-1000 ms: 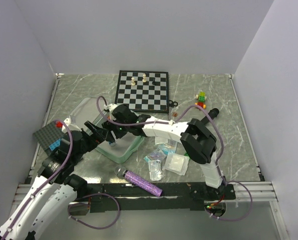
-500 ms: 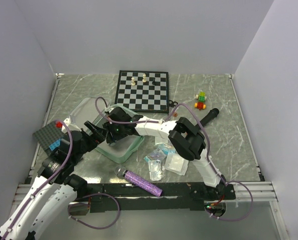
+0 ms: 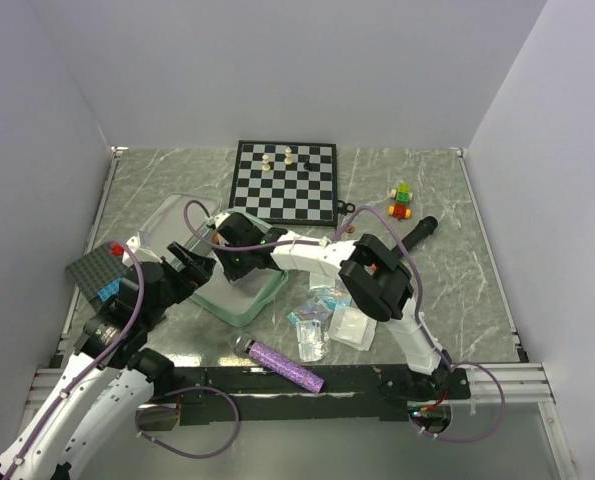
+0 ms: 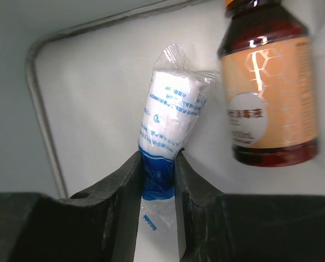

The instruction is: Organize the medicine kit

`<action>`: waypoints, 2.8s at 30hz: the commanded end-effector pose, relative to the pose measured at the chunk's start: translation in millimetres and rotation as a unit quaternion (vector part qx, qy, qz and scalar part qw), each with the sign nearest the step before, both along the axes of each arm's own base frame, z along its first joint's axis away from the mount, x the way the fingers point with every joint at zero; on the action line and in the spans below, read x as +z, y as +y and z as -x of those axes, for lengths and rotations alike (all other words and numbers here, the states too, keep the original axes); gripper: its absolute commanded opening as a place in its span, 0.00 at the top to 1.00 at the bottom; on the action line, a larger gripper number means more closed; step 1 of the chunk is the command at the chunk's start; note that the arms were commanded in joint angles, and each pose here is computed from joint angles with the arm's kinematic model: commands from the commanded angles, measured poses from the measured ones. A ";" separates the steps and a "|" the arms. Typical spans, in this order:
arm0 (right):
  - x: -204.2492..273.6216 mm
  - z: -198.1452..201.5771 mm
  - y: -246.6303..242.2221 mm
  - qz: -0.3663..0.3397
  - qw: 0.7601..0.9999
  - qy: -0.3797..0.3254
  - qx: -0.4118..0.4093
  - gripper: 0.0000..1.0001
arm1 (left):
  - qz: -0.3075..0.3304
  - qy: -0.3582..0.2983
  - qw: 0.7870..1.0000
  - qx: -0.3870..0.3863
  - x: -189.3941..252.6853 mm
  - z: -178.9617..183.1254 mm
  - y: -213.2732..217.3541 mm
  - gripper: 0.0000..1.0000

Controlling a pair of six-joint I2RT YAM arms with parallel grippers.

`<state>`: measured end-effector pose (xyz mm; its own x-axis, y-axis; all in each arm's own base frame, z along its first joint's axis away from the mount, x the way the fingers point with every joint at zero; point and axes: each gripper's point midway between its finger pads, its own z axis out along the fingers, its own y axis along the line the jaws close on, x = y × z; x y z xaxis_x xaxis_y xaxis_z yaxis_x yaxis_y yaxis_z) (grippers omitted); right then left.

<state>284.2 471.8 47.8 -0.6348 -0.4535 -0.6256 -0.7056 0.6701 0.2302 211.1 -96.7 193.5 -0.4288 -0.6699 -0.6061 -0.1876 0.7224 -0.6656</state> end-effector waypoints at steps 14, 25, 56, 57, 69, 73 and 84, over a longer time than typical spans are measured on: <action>51.3 -41.3 5.9 0.056 0.979 -0.143 0.132 0.51 | 0.008 -0.017 1.000 0.010 13.6 -0.4 3.0 0.01; 85.5 -37.8 -5.3 0.004 0.987 -0.149 0.058 0.25 | 0.008 -0.018 1.000 0.010 15.3 -0.1 3.5 0.01; 9.5 -8.7 12.6 -0.055 0.997 0.028 -0.035 0.85 | 0.007 -0.013 1.000 0.008 10.9 -1.6 1.8 0.01; 9.2 -12.7 11.9 -0.059 0.997 0.029 -0.045 0.85 | 0.007 -0.012 1.000 0.008 10.6 -1.7 1.8 0.01; 26.6 -37.3 11.3 -0.087 0.992 0.020 -0.085 0.81 | 0.004 -0.011 1.000 0.008 9.5 -2.2 1.9 0.01; 54.6 -32.7 16.1 -0.125 0.990 0.006 -0.065 0.73 | 0.006 -0.014 1.000 0.008 11.2 -1.3 2.4 0.01; 140.5 -28.4 -34.9 -0.159 0.982 -0.069 -0.079 0.38 | 0.008 -0.018 1.000 0.004 12.6 -1.0 1.1 0.01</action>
